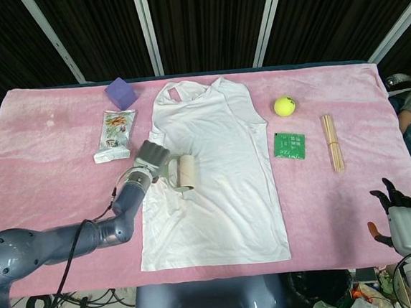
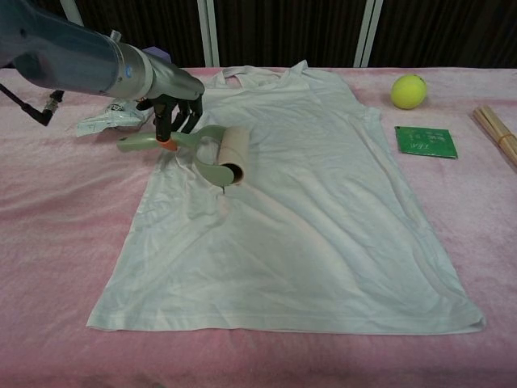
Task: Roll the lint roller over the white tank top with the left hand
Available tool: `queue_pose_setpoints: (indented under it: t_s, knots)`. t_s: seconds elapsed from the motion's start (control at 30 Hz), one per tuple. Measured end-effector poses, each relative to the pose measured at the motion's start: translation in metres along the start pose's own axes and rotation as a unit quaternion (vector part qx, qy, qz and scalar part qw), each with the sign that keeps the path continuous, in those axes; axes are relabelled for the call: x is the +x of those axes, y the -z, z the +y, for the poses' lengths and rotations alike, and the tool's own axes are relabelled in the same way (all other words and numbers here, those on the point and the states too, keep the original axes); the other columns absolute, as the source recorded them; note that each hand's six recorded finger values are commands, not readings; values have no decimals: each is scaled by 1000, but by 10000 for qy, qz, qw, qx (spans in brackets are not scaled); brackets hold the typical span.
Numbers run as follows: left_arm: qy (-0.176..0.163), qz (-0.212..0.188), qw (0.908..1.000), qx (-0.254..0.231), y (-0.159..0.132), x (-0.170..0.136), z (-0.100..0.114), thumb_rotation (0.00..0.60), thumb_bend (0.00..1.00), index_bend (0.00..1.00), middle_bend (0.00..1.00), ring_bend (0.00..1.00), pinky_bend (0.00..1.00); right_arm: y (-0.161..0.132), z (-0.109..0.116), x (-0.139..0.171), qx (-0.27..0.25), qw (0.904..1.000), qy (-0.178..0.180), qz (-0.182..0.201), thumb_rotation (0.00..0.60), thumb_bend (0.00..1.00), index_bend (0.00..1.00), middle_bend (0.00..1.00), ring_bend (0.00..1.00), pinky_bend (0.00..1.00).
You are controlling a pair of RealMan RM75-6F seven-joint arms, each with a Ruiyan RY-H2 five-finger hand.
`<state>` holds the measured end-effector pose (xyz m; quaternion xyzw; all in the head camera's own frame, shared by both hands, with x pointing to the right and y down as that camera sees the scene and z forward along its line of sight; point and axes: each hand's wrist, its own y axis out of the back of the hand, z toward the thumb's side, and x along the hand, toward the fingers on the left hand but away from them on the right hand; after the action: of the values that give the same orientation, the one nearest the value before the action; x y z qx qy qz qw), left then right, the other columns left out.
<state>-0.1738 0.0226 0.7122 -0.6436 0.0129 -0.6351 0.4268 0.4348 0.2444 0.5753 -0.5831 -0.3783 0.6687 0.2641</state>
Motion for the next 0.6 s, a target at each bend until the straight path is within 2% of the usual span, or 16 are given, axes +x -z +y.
queue_pose_setpoints:
  t_s: [0.27, 0.6]
  knots:
    - [209, 158, 9996, 107, 37, -14, -23, 600, 584, 746, 717, 547, 722, 1, 0, 0, -20, 10000, 6, -39, 600, 277, 261, 27, 159, 197]
    - [130, 42, 9995, 287, 39, -13, -29, 600, 584, 747, 716, 546, 722, 1, 0, 0, -32, 10000, -11, -81, 600, 277, 269, 27, 159, 197]
